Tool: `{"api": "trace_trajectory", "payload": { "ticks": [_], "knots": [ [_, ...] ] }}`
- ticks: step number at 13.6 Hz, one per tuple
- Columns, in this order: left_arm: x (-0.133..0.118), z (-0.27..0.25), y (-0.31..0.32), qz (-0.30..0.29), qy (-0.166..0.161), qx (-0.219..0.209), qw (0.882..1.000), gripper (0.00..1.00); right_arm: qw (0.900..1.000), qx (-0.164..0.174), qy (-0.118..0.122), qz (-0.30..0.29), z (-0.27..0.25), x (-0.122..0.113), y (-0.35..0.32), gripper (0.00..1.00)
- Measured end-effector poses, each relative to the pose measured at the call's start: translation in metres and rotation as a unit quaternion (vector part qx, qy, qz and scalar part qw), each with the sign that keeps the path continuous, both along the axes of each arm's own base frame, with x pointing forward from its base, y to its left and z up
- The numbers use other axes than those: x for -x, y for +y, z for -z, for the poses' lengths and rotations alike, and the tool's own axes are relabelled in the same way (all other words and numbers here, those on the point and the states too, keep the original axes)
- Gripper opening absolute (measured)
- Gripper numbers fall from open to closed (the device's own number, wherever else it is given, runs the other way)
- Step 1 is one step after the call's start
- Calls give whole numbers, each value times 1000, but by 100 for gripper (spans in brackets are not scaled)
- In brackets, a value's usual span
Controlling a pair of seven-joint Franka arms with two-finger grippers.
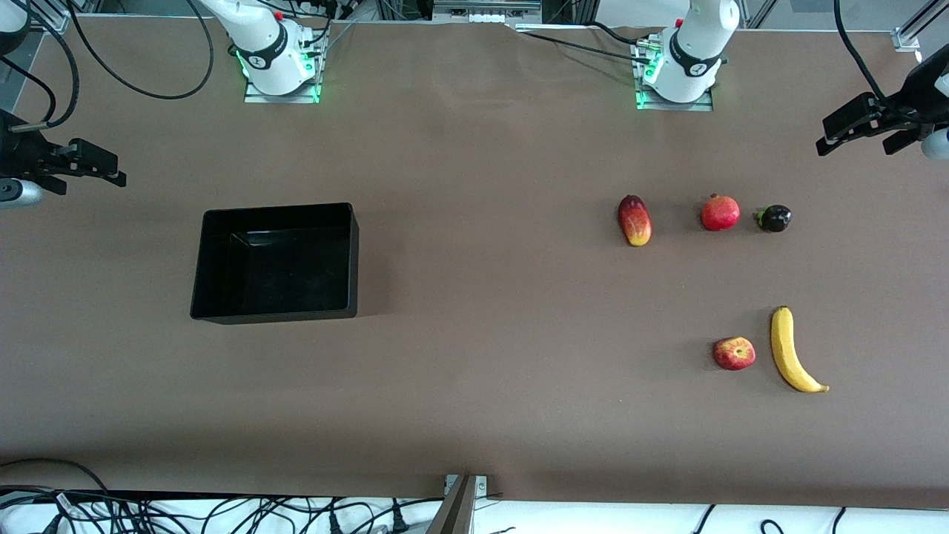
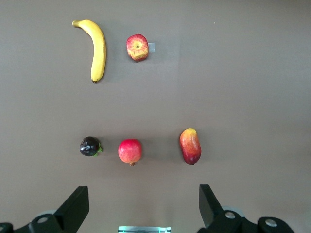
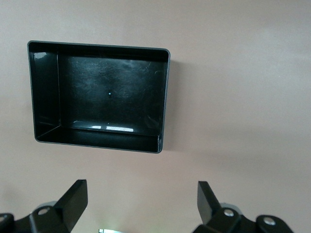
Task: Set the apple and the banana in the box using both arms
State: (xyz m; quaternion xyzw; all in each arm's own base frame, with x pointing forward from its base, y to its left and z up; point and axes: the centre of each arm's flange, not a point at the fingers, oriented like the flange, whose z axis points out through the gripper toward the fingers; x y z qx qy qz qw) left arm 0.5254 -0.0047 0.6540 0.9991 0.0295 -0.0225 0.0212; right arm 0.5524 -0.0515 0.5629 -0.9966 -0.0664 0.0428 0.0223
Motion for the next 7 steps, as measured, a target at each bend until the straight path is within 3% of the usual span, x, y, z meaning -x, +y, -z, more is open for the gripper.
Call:
{"api": "trace_trajectory", "payload": {
  "ticks": [7],
  "knots": [
    [0,1,0,0,1,0,1000,100,1000,0,-3,1,-3,0,-1,100]
  ]
}}
